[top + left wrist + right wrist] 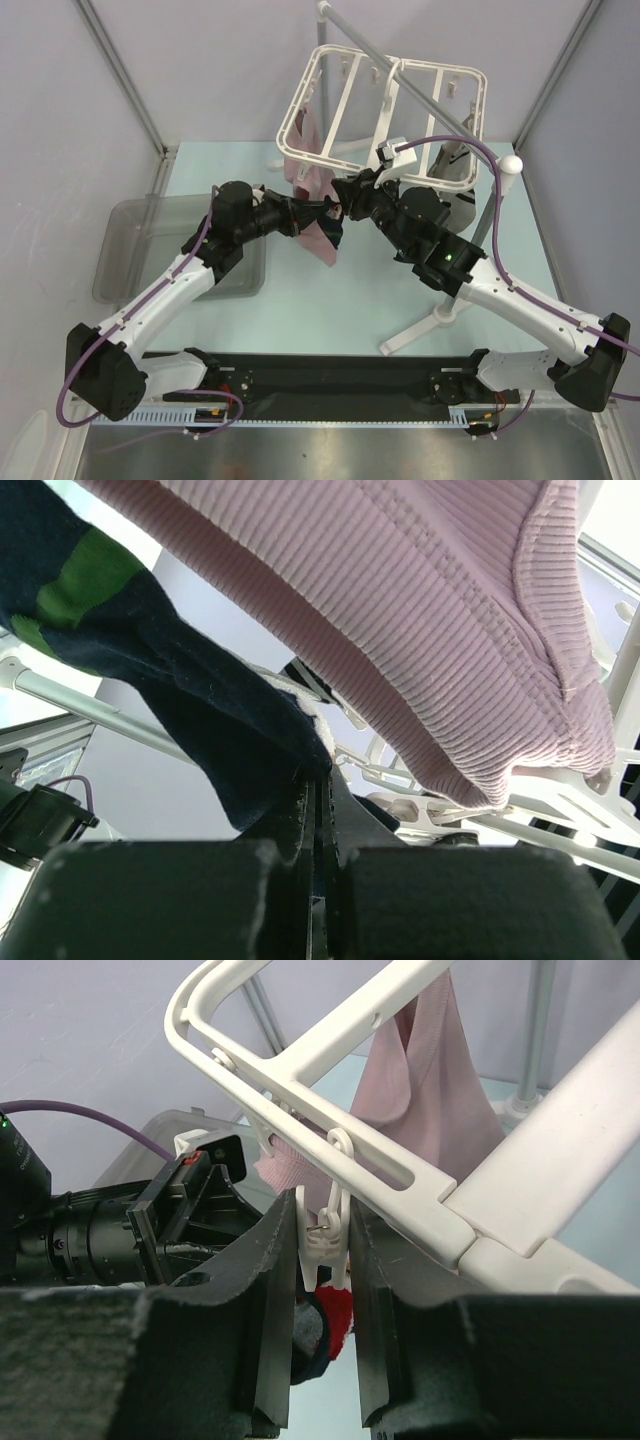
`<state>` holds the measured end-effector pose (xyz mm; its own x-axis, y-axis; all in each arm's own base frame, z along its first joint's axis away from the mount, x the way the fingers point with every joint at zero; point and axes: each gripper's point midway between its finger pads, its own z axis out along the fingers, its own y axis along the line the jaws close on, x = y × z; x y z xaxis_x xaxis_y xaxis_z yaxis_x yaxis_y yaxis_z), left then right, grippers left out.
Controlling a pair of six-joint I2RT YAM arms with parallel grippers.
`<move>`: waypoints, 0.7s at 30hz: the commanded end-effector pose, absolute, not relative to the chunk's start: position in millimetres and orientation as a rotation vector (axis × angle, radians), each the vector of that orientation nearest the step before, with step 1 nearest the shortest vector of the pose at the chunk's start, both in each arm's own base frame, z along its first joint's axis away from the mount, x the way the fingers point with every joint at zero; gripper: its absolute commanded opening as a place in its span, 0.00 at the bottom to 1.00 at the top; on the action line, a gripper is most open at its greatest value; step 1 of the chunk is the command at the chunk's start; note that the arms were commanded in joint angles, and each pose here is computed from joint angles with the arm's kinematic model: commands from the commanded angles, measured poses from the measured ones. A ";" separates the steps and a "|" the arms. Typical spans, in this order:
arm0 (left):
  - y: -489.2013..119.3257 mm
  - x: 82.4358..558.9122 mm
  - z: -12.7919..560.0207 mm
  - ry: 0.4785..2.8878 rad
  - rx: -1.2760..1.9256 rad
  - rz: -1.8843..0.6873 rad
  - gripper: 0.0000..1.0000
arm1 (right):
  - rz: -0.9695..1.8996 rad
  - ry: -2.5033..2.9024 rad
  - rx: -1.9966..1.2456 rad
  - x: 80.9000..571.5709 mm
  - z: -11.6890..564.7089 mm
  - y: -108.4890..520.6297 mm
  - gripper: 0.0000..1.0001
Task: Clip the socks to the hanger
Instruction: Clamp the sock onto the hanger.
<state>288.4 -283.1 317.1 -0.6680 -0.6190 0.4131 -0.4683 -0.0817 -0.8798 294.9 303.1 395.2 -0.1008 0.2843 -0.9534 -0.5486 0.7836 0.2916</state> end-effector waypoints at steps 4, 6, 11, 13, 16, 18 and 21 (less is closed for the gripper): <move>-286.2 289.7 327.7 2.029 -1.187 -1.876 0.00 | 0.784 1.485 -0.223 281.2 409.5 306.9 0.00; -286.2 289.1 325.2 2.038 -1.189 -1.868 0.00 | 0.782 1.479 -0.221 281.5 411.9 305.7 0.00; -283.9 286.8 316.2 2.041 -1.220 -1.861 0.00 | 0.783 1.473 -0.222 281.9 415.0 306.5 0.00; -284.9 287.7 322.8 2.026 -1.201 -1.881 0.00 | 0.781 1.480 -0.226 282.1 412.2 307.2 0.00; -287.0 289.2 332.6 2.021 -1.169 -1.893 0.00 | 0.783 1.488 -0.226 282.5 407.5 308.4 0.00; -287.6 289.0 335.8 2.020 -1.160 -1.901 0.00 | 0.785 1.488 -0.222 282.4 407.0 308.1 0.00; -287.6 289.1 341.3 2.006 -1.147 -1.915 0.00 | 0.784 1.493 -0.223 283.0 404.3 309.0 0.00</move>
<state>291.0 -283.5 309.8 -0.6563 -0.6287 0.4171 -0.4847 -0.0723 -0.8717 294.2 303.6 395.5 -0.1011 0.2850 -0.9532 -0.5502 0.7822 0.2922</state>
